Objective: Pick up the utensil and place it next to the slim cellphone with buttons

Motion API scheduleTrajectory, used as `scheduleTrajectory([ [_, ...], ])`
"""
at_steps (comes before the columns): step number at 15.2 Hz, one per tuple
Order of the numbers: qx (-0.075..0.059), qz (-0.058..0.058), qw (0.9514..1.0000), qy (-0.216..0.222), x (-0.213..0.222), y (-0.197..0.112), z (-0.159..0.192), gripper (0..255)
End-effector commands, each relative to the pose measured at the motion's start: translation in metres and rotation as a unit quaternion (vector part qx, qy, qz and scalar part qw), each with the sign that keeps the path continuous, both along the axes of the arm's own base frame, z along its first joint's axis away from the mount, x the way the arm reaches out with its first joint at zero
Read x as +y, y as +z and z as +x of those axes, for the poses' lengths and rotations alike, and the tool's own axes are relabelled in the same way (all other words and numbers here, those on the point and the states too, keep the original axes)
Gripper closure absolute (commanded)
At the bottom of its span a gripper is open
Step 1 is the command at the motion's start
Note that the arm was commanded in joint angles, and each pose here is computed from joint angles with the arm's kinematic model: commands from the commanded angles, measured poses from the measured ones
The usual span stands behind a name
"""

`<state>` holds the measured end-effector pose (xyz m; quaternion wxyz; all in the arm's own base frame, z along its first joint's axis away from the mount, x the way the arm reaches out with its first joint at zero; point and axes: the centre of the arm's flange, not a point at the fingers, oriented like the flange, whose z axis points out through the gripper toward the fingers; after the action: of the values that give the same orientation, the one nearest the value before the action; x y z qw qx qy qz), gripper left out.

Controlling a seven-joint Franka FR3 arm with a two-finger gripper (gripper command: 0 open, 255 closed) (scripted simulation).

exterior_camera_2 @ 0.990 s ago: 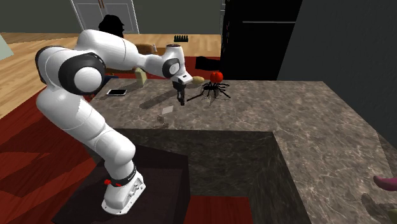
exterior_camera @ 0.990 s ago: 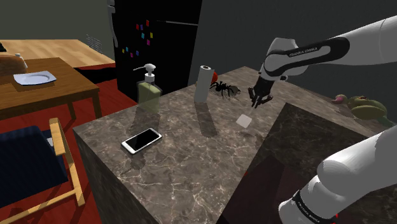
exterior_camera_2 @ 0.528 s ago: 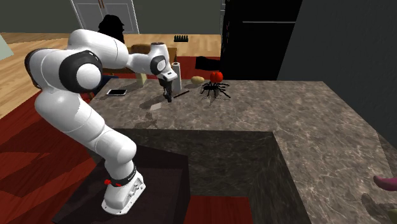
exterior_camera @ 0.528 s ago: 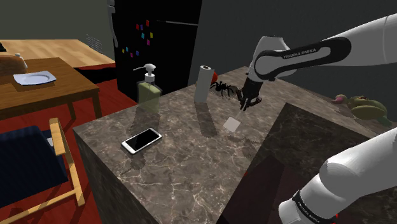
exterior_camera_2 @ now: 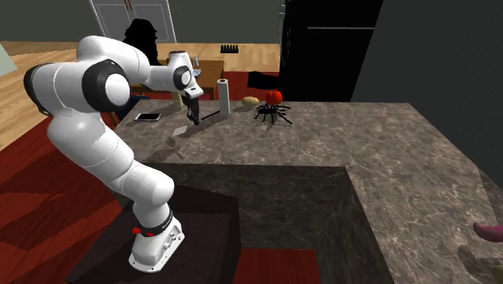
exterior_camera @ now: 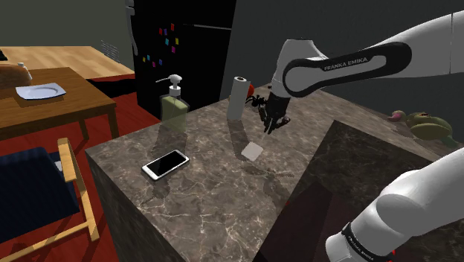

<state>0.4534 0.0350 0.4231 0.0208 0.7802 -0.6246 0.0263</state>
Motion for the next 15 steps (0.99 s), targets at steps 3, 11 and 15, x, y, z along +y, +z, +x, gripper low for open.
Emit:
scheduleTrajectory([
  [3, 0.0, 0.0, 1.0, -0.001, 0.054, 0.001, 0.01, 255],
  [11, 0.0, 0.0, 1.0, -0.001, 0.159, 0.001, 0.024, 255],
  [15, 0.0, 0.0, 1.0, -0.001, 0.211, 0.001, 0.03, 255],
])
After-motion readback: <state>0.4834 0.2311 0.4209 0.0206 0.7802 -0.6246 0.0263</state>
